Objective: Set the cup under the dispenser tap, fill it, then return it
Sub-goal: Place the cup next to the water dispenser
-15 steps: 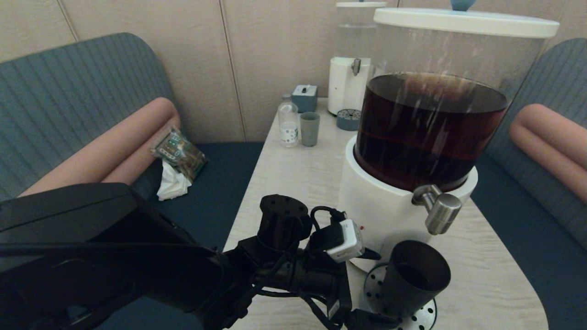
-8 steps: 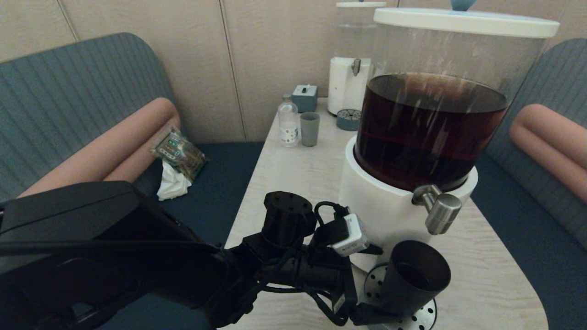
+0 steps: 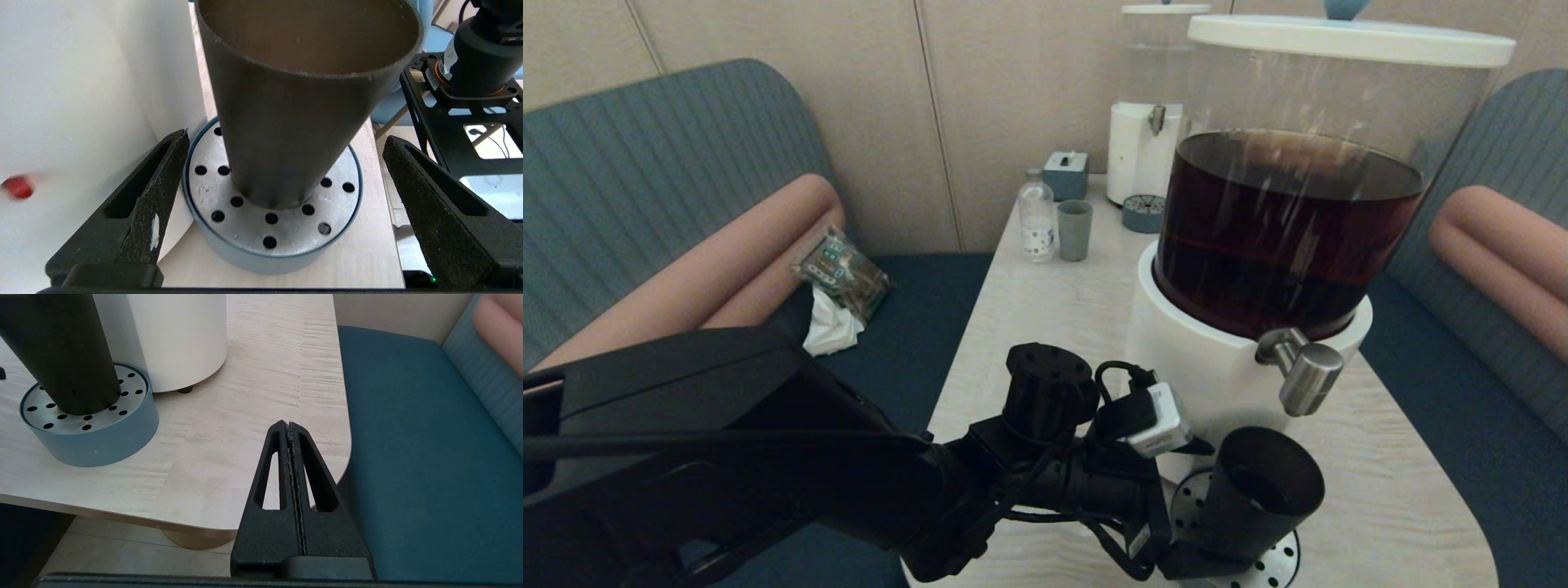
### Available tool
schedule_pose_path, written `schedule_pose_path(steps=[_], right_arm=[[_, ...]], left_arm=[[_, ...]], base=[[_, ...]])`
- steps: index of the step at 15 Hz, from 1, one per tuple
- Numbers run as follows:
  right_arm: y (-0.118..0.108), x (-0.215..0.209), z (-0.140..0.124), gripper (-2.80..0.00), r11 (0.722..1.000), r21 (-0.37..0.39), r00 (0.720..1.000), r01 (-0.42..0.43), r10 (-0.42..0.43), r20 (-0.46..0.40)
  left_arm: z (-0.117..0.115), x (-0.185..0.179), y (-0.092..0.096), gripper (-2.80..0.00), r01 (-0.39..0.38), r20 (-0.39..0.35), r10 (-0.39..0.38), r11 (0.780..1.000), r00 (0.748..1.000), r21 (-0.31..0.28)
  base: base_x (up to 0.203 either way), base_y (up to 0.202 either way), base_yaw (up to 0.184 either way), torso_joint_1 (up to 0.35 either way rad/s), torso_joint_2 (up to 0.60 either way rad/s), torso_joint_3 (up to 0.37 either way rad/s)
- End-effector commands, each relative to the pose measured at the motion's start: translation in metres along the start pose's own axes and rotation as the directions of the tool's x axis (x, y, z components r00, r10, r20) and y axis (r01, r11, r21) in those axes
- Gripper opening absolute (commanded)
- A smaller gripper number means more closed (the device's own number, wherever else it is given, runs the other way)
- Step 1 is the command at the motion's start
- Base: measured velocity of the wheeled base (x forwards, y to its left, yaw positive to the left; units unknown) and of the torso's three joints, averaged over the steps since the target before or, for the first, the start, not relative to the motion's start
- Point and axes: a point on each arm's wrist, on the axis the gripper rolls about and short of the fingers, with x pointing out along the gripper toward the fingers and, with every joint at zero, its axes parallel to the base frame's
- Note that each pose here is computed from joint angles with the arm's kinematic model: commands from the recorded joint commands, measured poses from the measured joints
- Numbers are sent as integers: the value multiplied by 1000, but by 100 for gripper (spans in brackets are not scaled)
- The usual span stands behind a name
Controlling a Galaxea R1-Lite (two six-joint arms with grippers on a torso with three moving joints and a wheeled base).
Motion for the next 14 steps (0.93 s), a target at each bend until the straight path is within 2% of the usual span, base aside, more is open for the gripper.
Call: schedule_pose_path(steps=[1, 14], right_arm=[[0, 0, -2, -280, 1000, -1, 1000, -1, 1, -4], [0, 0, -2, -280, 1000, -1, 1000, -1, 1, -4]], left_arm=[[2, 3, 0, 0, 6, 10, -6, 1000, 1000, 9], [3, 28, -7, 0, 48, 22, -48, 999, 999, -15]], base=[[0, 0, 0, 0, 0, 0], [0, 0, 0, 0, 0, 0]])
